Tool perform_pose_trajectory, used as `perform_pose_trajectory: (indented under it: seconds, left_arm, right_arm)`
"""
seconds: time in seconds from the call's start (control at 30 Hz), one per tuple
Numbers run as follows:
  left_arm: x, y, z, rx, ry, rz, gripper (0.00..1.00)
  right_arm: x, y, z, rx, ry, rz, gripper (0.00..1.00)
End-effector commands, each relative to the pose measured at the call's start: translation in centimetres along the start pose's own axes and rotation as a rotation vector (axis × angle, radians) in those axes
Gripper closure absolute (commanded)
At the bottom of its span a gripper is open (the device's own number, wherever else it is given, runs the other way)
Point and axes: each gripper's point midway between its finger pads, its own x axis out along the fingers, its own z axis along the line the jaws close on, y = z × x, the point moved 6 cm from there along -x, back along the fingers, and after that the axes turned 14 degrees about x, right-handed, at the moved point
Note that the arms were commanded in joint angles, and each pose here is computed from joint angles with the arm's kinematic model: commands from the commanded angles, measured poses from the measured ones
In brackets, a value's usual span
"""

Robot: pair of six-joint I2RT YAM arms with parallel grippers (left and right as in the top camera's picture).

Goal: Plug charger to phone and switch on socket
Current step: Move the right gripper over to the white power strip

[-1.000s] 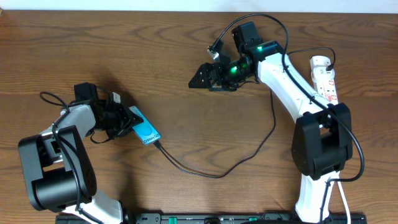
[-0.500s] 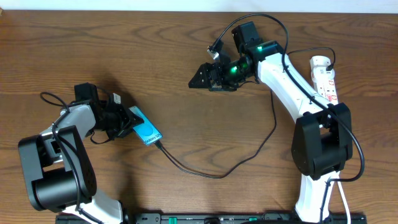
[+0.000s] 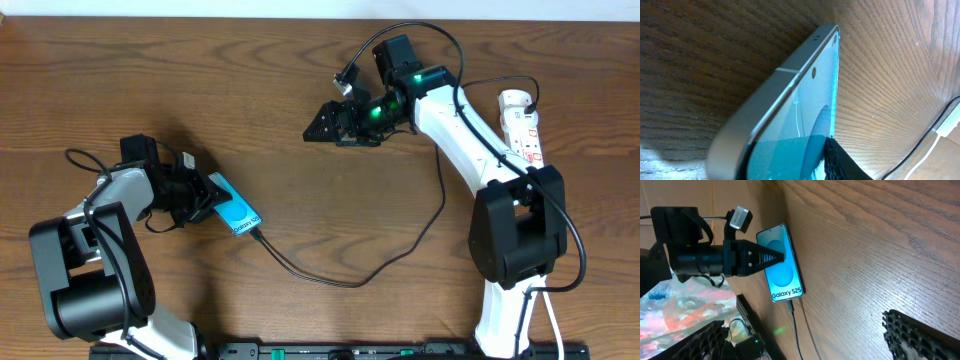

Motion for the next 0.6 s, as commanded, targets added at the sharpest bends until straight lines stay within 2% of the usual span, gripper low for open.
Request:
perform_pose_trajectory:
  seconds: [0.0,0.57]
  left_arm:
    - [0.08,0.65,1.47,-0.013,-0.109,0.021,0.64]
    - [-0.01,1.40,1.88,-0.036,-0.146,0.058,0.62]
  right_arm:
    - [0.14,-0.01,0.50,-0.026,-0.009,0.004,0.01]
    - [0.15,-0.01,0.49,-0.025,-0.009,0.004,0.01]
